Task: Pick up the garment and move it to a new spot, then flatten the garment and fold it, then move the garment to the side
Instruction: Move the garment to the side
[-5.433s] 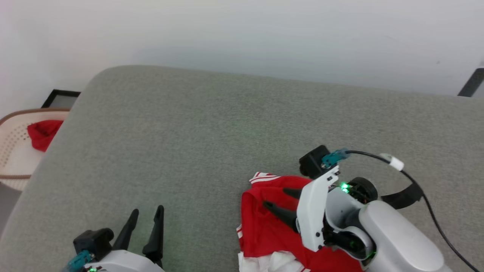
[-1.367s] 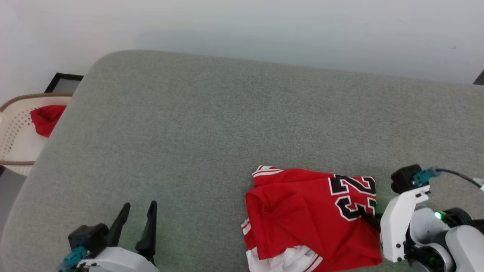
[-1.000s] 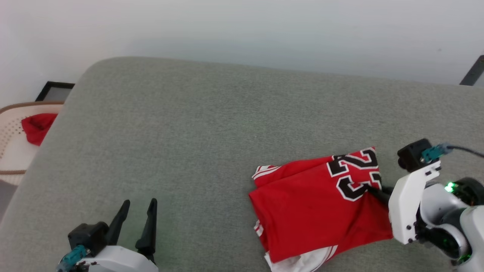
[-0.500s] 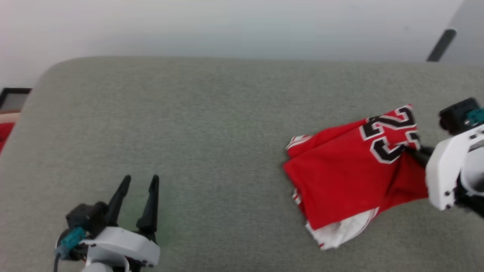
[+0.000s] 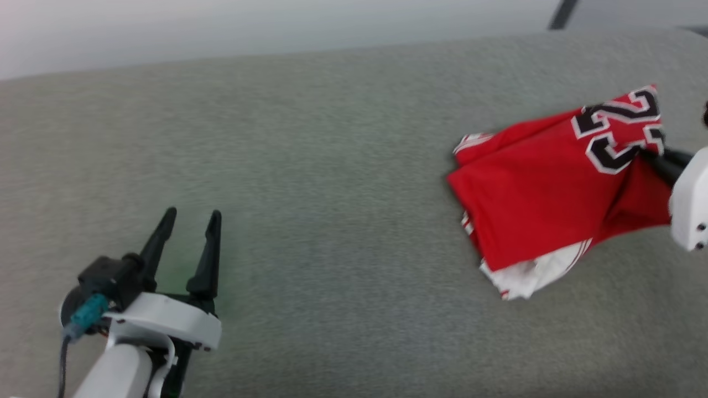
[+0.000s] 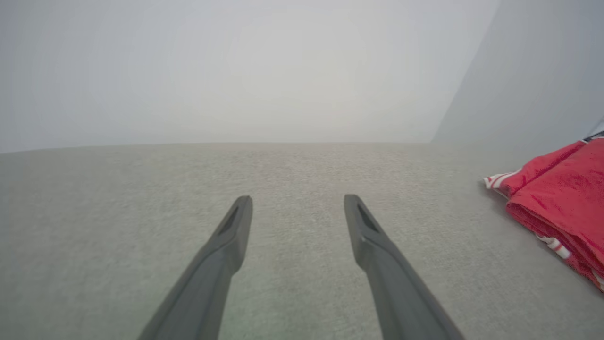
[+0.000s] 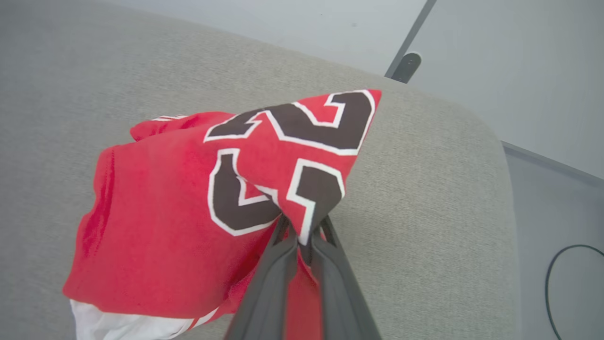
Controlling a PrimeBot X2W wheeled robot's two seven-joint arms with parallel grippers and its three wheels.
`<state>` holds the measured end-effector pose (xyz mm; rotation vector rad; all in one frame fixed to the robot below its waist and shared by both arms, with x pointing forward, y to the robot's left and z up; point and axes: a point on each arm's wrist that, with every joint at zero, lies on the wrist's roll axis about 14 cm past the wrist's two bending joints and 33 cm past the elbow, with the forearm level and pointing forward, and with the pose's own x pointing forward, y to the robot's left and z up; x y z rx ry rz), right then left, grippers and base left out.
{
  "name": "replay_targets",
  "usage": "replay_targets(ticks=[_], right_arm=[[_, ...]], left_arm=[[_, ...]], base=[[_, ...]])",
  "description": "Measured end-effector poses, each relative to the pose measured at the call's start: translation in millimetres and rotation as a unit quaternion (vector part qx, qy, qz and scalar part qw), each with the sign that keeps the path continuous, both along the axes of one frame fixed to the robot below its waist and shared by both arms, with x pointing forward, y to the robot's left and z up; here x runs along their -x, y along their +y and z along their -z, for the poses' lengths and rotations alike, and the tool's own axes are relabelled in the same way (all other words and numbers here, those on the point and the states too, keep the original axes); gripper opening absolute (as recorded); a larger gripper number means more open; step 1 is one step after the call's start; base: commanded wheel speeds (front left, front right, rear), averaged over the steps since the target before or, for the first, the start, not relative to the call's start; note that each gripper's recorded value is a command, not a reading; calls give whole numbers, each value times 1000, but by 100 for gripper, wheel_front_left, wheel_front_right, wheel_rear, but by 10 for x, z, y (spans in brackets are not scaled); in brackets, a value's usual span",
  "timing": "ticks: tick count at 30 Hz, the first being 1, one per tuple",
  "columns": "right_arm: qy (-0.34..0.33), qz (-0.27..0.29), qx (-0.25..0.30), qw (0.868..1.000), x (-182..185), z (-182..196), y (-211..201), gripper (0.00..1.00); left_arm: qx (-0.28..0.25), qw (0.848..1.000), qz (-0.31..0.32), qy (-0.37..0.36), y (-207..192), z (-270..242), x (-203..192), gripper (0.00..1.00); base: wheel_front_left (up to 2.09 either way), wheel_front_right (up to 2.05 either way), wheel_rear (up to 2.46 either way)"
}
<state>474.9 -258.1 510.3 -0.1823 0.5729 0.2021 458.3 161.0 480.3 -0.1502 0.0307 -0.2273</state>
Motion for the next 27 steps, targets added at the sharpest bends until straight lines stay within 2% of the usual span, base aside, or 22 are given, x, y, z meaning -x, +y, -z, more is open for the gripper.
replay_targets(ticks=[15,27], right_arm=[[-32,110,76,991,45,14,-1165,0],[-16,152,160,975,75,198,-1790,0]], left_arm=[[-14,994,110,18,-703,253,-526,100],[-16,987,151,50,-981,606,-695,100]], base=[[0,0,0],[0,0,0]])
